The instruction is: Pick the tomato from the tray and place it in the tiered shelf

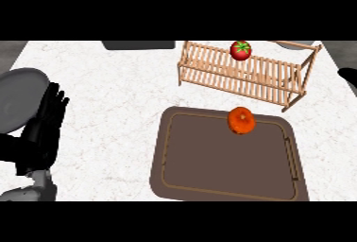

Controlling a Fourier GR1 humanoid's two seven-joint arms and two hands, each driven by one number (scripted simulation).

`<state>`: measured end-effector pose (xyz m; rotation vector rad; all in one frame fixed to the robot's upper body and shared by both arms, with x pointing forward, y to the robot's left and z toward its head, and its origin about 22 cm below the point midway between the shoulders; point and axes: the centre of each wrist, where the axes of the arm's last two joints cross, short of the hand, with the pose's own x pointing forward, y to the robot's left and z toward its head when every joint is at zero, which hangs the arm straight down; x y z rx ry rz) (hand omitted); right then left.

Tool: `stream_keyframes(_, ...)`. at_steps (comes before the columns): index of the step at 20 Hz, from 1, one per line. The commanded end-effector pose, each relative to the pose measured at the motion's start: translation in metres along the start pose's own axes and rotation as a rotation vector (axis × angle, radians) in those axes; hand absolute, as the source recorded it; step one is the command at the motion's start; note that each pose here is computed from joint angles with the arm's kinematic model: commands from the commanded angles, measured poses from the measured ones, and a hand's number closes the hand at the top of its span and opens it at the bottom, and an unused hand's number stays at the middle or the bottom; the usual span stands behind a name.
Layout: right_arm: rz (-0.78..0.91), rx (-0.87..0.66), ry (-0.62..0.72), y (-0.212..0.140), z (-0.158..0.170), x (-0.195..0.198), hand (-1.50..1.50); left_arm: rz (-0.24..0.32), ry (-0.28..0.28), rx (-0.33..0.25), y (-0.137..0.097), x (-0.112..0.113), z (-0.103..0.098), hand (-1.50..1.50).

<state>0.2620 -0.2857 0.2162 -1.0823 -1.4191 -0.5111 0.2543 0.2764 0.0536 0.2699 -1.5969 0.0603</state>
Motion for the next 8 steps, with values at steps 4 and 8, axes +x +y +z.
stream_keyframes(4, -0.001, 0.058, -0.024, -0.085, 0.027, 0.001, -1.50, -0.011, -0.012, 0.003, -0.012, 0.008, -0.006, 0.00)
stream_keyframes(8, -0.023, 0.053, -0.022, -0.109, 0.023, -0.022, -1.50, 0.007, -0.016, -0.012, -0.007, -0.004, -0.004, 0.00)
